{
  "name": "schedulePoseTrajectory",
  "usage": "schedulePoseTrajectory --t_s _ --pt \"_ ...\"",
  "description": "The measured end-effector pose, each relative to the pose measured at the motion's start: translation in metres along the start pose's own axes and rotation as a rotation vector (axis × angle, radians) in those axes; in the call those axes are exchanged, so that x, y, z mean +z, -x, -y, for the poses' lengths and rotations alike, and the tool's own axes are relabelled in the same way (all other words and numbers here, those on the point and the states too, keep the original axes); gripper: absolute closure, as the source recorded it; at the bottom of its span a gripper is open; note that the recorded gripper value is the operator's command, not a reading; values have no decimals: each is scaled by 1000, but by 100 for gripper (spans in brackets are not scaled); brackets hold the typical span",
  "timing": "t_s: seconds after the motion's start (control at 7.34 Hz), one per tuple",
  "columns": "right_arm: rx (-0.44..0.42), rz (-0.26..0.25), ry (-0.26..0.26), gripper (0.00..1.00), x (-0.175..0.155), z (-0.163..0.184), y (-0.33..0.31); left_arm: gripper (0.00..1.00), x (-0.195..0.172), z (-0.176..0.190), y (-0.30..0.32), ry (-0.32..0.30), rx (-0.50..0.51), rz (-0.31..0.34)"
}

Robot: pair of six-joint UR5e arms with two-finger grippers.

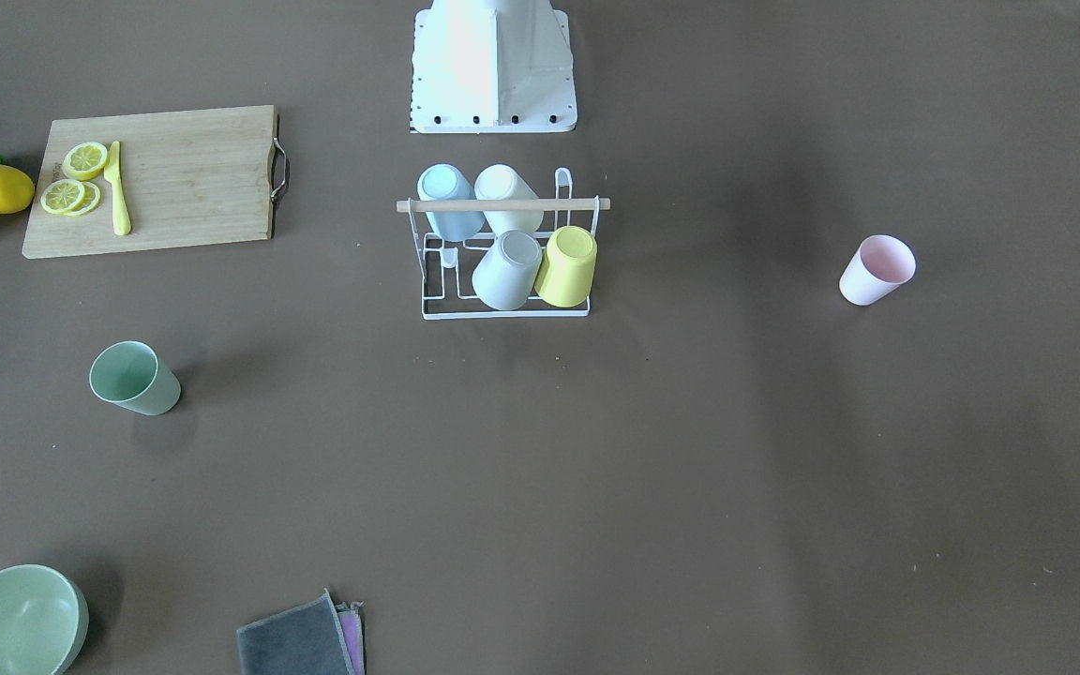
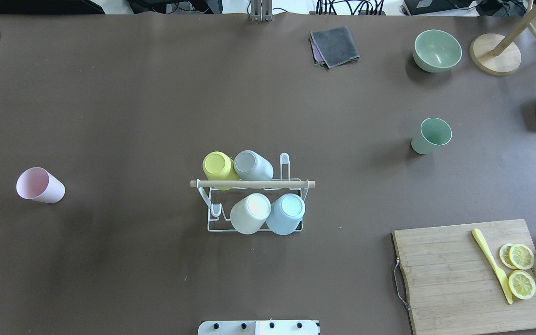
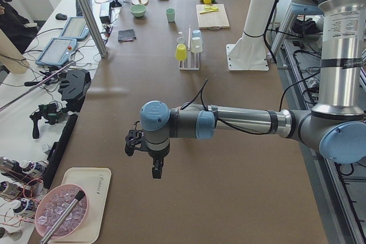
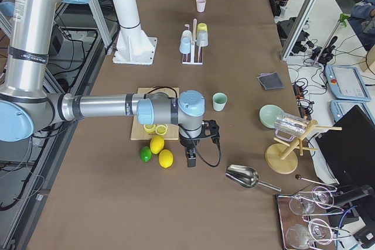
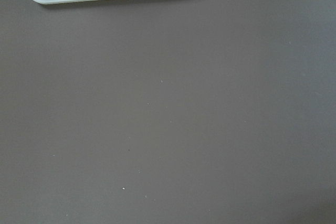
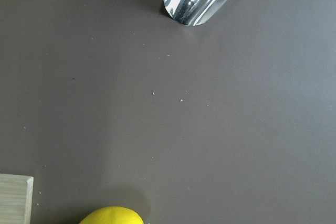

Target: Place cup on cup holder

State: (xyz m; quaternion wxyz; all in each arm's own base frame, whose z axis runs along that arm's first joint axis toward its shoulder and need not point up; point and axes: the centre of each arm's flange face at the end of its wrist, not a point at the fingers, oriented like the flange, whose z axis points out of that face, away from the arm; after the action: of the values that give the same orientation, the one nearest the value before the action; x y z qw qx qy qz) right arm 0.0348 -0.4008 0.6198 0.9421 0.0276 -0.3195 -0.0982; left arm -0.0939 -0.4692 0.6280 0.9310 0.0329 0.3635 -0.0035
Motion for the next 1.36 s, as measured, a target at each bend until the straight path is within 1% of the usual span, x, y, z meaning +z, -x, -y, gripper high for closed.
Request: schedulePoseTrajectory --t_s 0.41,0.68,1.09,1.36 --pt "-27 30 -11 0 -4 -6 10 2 -4 0 -3 -13 13 5" --pt "-53 33 -18 0 -7 -6 12 2 -2 -2 0 -10 11 15" --pt "-50 39 -10 0 -5 -7 11 2 -4 1 2 -15 19 59" --pt "-89 44 -24 0 -11 4 22 2 -6 4 2 -23 28 82"
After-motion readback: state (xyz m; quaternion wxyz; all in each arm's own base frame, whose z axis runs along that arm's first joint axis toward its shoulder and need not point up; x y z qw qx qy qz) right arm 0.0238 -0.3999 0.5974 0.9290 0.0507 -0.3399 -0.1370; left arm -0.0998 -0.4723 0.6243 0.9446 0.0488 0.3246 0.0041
